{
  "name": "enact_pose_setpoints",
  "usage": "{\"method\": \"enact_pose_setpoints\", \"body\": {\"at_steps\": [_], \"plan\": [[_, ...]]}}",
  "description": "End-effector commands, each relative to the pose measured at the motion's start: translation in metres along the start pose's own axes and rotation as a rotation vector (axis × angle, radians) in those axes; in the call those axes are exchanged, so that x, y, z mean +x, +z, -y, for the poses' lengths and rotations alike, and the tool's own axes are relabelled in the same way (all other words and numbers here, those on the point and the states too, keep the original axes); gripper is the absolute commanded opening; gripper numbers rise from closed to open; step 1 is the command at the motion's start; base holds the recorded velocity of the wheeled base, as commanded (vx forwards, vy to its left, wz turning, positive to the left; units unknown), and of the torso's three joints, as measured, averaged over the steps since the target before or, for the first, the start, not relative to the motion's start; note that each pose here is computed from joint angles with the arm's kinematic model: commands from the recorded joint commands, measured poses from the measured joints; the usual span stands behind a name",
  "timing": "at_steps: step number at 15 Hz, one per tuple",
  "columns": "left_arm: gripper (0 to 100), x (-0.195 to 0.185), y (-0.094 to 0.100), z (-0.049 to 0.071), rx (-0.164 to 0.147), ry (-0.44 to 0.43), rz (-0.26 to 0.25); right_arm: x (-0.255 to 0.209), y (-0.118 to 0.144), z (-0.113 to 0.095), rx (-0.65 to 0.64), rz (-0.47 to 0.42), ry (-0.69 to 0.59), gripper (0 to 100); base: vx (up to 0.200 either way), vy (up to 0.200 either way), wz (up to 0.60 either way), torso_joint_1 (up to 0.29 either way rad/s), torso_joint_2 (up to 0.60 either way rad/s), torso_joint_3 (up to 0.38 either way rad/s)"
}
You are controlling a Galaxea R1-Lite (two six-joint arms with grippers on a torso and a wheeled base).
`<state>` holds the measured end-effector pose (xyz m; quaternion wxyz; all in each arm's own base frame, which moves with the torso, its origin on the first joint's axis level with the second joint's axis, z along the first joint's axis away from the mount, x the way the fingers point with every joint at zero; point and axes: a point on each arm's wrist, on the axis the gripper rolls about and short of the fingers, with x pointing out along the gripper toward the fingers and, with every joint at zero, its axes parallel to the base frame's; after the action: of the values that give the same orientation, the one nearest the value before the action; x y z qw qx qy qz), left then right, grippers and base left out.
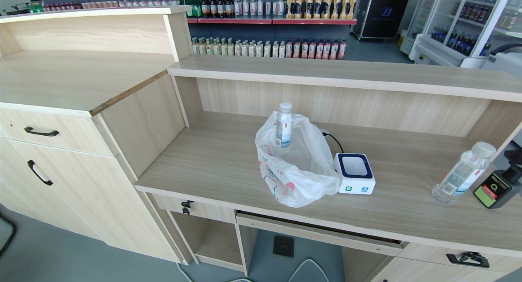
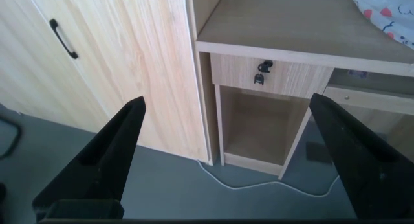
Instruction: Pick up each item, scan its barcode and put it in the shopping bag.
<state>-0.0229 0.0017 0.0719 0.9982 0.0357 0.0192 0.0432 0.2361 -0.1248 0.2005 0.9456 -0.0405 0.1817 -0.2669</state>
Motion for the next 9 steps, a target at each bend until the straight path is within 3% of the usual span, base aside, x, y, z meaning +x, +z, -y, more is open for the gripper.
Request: {"method": "enact_pose_setpoints", "body": {"at_steps": [1,5,9], "plan": [[100,0.000,0.000,0.000,0.000,0.000,-0.001,0.018,-0.018,-0.002,-0.004,-0.053,0.001,100,0.000,0.000,0.00,0.000,0.00,0.000],[100,0.000,0.000,0.000,0.000,0.000,0.000,0.039,-0.032,-0.009,-0.074,-0.106,0.075,100,0.000,0.000,0.00,0.000,0.00,0.000],[100,0.000,0.000,0.000,0.000,0.001,-0.002,0.049,-0.038,-0.015,-0.175,-0.067,0.234,100,0.000,0.000,0.00,0.000,0.00,0.000]]}}
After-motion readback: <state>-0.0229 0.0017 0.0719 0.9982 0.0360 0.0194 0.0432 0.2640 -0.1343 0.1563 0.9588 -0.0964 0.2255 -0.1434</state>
